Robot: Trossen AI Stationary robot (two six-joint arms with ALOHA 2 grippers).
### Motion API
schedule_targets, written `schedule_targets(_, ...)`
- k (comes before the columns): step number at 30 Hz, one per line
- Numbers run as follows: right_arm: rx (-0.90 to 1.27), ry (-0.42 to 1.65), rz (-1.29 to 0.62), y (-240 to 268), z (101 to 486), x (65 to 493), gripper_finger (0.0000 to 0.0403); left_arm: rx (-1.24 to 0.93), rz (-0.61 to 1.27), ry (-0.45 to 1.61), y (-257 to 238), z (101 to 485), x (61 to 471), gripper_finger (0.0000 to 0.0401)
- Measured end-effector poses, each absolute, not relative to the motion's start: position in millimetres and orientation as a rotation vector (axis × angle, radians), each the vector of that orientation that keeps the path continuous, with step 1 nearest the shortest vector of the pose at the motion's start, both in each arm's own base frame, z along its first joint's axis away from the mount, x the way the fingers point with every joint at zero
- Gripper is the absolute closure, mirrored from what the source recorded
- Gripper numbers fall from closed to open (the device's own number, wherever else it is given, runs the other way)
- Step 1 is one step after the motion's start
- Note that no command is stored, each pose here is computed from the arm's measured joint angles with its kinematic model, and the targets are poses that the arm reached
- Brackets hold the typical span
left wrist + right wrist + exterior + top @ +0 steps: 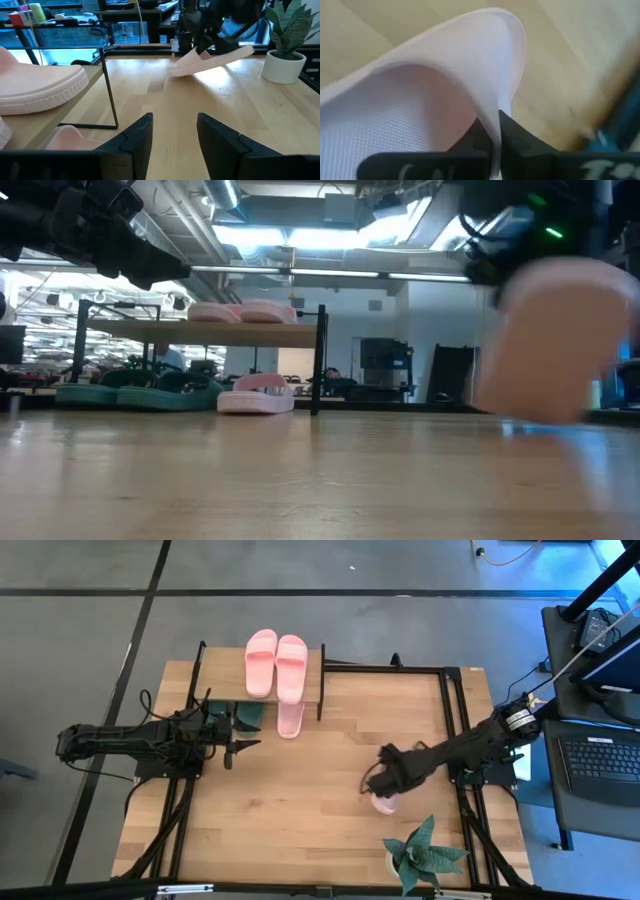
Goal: Pick and place slides into the shelf
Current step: Put the pink slide under the shelf
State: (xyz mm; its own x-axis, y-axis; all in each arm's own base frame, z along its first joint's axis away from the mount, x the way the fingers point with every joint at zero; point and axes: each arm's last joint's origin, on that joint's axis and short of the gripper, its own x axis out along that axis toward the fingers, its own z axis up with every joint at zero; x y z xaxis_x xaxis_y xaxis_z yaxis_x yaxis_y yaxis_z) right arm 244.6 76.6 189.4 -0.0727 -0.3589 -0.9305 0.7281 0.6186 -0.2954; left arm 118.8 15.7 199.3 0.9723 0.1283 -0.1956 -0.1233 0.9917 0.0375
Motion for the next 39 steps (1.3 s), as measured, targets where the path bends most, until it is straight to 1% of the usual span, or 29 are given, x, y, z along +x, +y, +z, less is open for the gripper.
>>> schedule_targets(4, 0.278, 1.2, -0.816, 67.3, 214.2, 279.5, 0.0392, 0.025, 0.127, 0.199, 15.7, 199.4, 118.7, 0.0255)
schedule_targets(8, 0.186, 1.112, -0.68, 52.6, 222.7, 322.8, 0.0392, 0.025, 0.127, 0.199, 15.7, 199.3, 118.7, 0.0255)
schedule_targets(12, 0.076, 1.125, -0.584, 35.7, 211.1, 364.3, 0.0392, 0.025, 0.127, 0.199, 15.7, 199.4, 118.7, 0.0254)
schedule_targets(17, -0.05, 1.229, -0.536, 16.5, 183.3, 401.1, 0.0392, 0.023, 0.128, 0.2, 15.7, 199.3, 118.7, 0.0255)
schedule_targets(20, -0.096, 1.247, -0.513, 10.3, 175.0, 417.9, 0.0392, 0.022, 0.127, 0.215, 15.7, 197.9, 118.4, 0.0254)
schedule_targets(24, -0.091, 1.248, -0.521, 5.3, 164.2, 436.4, 0.0392, 0.02, 0.127, 0.243, 15.6, 195.3, 117.8, 0.0255)
schedule_targets(31, -0.059, 1.16, -0.544, -2.9, 154.0, 467.5, 0.0392, 0.019, 0.128, 0.244, 15.6, 195.1, 117.8, 0.0254)
schedule_targets(35, -0.068, 1.156, -0.538, -4.5, 150.7, 477.2, 0.0392, 0.019, 0.132, 0.248, 15.8, 194.8, 117.7, 0.0255)
schedule_targets(39, -0.042, 1.155, -0.556, -4.4, 150.9, 478.0, 0.0392, 0.018, 0.133, 0.254, 15.8, 194.2, 117.5, 0.0254)
